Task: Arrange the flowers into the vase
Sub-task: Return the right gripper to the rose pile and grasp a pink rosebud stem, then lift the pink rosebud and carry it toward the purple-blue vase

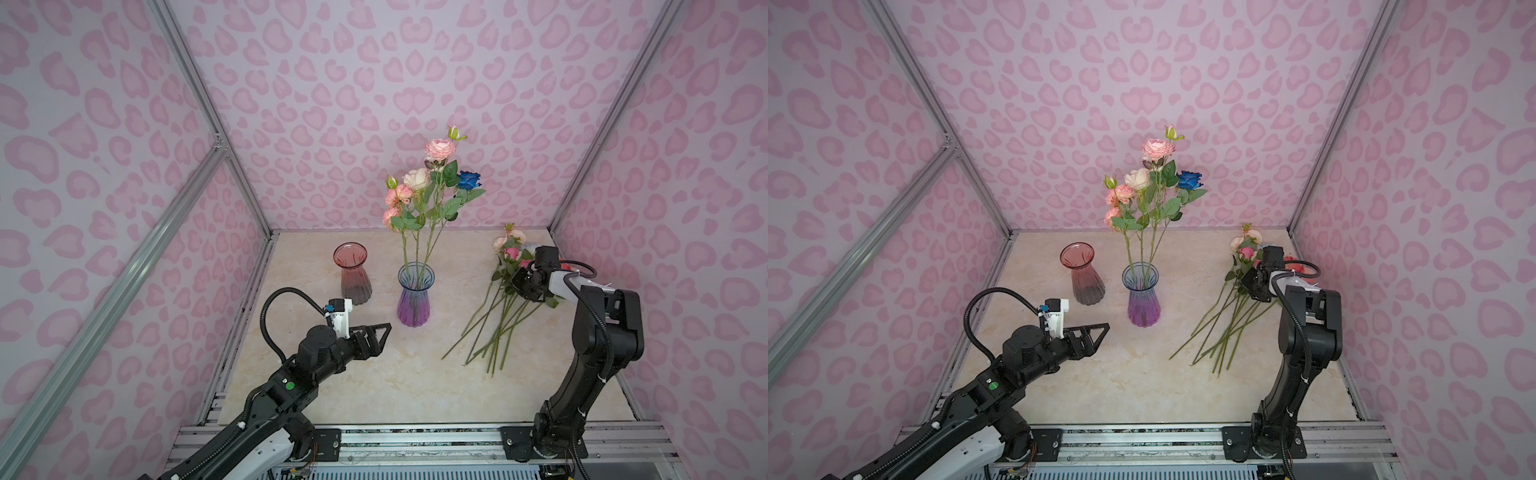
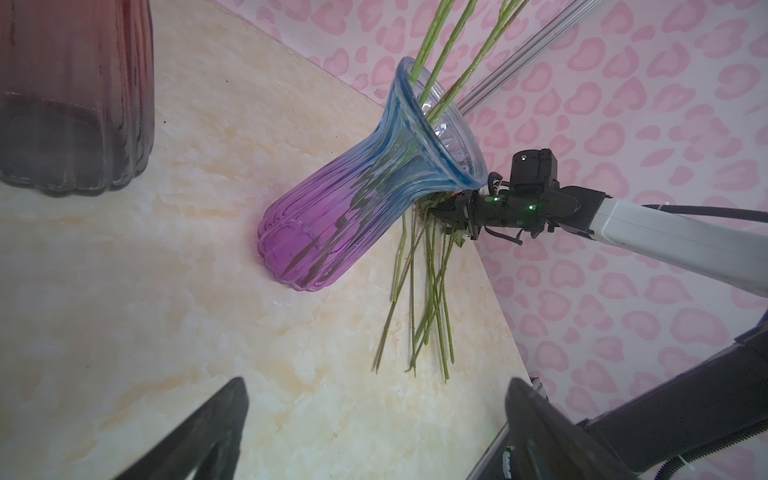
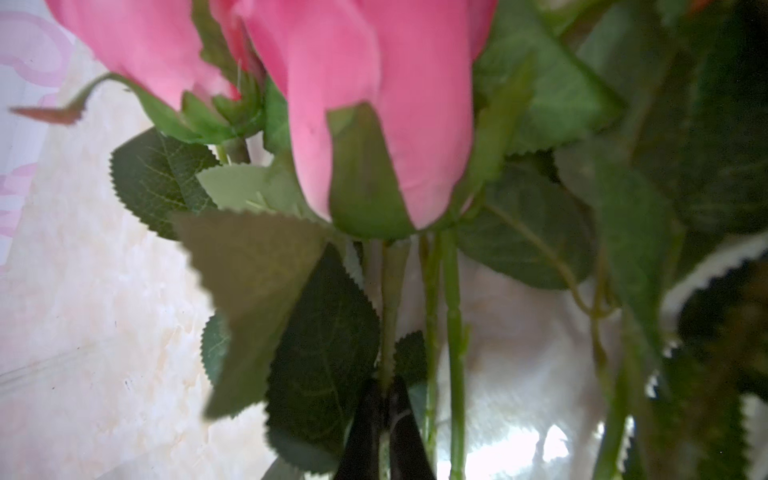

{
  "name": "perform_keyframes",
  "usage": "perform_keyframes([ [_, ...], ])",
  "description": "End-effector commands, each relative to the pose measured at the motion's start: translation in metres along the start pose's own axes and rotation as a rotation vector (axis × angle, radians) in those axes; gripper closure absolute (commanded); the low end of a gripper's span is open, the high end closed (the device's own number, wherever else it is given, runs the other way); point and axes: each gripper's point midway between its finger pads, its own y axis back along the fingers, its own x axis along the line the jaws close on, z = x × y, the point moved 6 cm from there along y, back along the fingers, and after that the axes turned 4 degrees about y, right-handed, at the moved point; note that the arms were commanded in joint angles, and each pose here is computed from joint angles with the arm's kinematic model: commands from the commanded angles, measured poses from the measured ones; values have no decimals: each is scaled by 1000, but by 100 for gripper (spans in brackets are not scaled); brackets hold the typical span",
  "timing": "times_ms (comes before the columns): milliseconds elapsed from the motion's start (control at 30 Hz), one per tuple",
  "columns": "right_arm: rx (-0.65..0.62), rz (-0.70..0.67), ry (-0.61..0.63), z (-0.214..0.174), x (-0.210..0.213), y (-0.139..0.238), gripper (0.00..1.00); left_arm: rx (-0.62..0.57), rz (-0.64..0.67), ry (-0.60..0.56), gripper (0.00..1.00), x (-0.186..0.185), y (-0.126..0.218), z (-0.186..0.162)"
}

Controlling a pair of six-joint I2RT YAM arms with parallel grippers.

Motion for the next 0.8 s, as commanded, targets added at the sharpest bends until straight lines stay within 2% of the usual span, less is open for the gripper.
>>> perform_keyframes([
  [0, -59, 45, 27, 4, 13, 17, 99, -28, -1, -26, 2, -5, 4, 7],
  [133, -163, 121, 45, 4, 29, 52, 100, -40, 10, -35, 2, -4, 6, 8],
  [400, -365, 182, 180, -2, 75, 147, 100, -50, 15, -42, 1, -3, 5, 9],
  [767, -650, 370, 429, -23, 165, 308, 100, -109, 56, -71, 1, -5, 12, 20],
])
